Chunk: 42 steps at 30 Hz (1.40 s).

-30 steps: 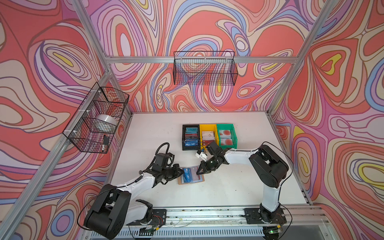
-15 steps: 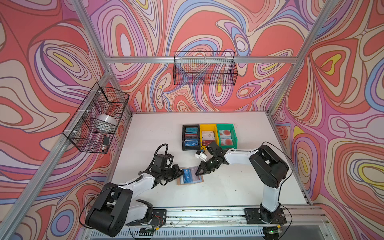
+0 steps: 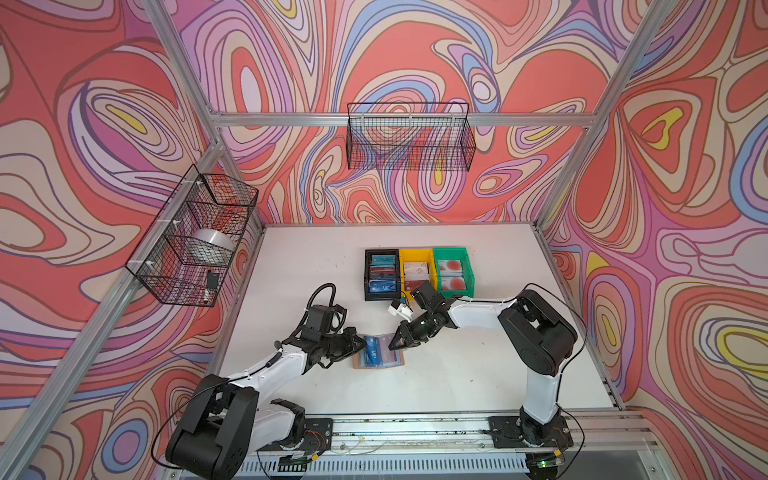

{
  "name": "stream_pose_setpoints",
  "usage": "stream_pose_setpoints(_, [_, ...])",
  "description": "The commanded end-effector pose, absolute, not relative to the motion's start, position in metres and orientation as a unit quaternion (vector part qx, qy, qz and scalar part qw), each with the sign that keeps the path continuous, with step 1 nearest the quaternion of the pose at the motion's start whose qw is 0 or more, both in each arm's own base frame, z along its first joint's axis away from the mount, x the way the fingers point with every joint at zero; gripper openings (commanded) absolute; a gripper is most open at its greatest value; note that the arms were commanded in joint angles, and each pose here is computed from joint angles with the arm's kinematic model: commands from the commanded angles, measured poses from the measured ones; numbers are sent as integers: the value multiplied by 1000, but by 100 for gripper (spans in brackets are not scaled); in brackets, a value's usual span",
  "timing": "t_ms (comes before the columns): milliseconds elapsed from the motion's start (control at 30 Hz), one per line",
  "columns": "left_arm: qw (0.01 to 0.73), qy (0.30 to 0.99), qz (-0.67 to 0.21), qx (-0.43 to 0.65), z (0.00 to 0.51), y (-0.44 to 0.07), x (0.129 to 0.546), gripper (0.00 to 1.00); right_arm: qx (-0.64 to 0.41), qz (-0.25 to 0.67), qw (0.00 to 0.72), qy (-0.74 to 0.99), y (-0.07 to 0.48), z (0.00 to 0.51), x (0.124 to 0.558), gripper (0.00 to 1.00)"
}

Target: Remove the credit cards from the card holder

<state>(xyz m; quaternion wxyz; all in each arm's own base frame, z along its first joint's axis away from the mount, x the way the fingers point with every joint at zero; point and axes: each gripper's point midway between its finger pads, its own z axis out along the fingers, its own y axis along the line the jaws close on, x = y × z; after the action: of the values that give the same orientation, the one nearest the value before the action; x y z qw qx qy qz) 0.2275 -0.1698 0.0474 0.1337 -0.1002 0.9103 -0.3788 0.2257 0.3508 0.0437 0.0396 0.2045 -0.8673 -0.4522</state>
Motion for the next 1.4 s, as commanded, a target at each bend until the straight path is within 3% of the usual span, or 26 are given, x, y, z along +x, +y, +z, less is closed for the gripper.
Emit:
stream_pose_setpoints(0, [125,920,-357,-104,43,-162,223,0,205,-458,43,-864,355,40,227,14])
stream_pose_setpoints(800, [111,928,-339,-106,32,-150,224,0,177,-407,72,-893,343,0,225,14])
stream_pose_setpoints(1367, [144,903,-386,-125,57,-149,230,0,205,-411,66,-886,347,19,229,14])
